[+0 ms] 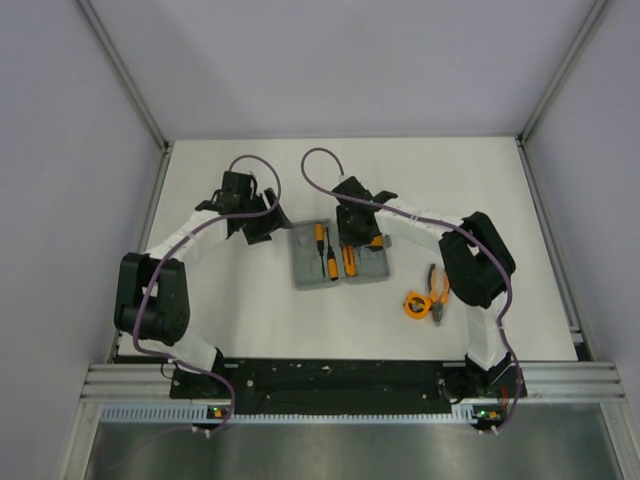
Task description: Pack the tool kit
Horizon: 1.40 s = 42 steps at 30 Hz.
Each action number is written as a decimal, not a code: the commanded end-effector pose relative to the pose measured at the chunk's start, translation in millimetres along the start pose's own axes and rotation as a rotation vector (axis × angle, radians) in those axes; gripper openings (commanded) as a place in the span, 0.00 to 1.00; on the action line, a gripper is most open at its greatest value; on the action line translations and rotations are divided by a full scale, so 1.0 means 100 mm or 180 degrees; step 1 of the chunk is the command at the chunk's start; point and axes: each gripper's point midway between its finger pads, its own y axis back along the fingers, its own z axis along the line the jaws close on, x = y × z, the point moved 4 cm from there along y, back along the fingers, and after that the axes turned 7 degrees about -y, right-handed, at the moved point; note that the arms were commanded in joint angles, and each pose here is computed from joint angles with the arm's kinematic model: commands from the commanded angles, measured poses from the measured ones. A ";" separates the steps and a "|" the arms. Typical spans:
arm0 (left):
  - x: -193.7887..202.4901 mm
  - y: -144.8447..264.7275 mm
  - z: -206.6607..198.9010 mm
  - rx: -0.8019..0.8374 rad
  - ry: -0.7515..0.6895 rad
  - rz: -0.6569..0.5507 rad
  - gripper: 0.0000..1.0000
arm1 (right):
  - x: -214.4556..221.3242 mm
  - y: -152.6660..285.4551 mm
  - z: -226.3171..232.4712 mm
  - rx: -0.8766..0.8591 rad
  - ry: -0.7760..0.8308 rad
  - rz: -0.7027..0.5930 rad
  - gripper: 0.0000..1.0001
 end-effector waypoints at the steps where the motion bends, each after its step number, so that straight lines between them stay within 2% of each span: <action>1: -0.16 0.04 -0.09 0.0105 -0.0073 -0.0133 0.73 | -0.16 0.10 0.17 -0.0144 -0.0055 -0.0167 0.39; 7: -0.16 0.05 -0.10 0.0120 -0.0070 -0.0130 0.73 | -0.23 0.22 0.20 -0.0190 -0.0068 -0.0254 0.38; 13: -0.15 0.04 -0.10 0.0122 -0.0069 -0.0123 0.73 | -0.21 0.24 0.18 -0.0193 0.0002 -0.0235 0.27; 22: -0.01 -0.11 0.02 0.0020 0.0012 0.0100 0.73 | -0.09 0.12 0.14 -0.0128 0.0084 -0.0121 0.17; 32: 0.17 -0.26 0.07 0.0064 0.0190 0.0391 0.72 | 0.05 -0.01 0.10 0.0036 0.0133 -0.0024 0.18; 38: 0.30 -0.34 0.11 0.0068 0.0306 0.0569 0.71 | 0.10 -0.05 0.07 0.0248 0.0182 -0.0035 0.28; 42: 0.35 -0.37 0.14 0.0062 0.0329 0.0625 0.71 | 0.15 -0.10 0.02 0.0344 0.0182 0.0021 0.28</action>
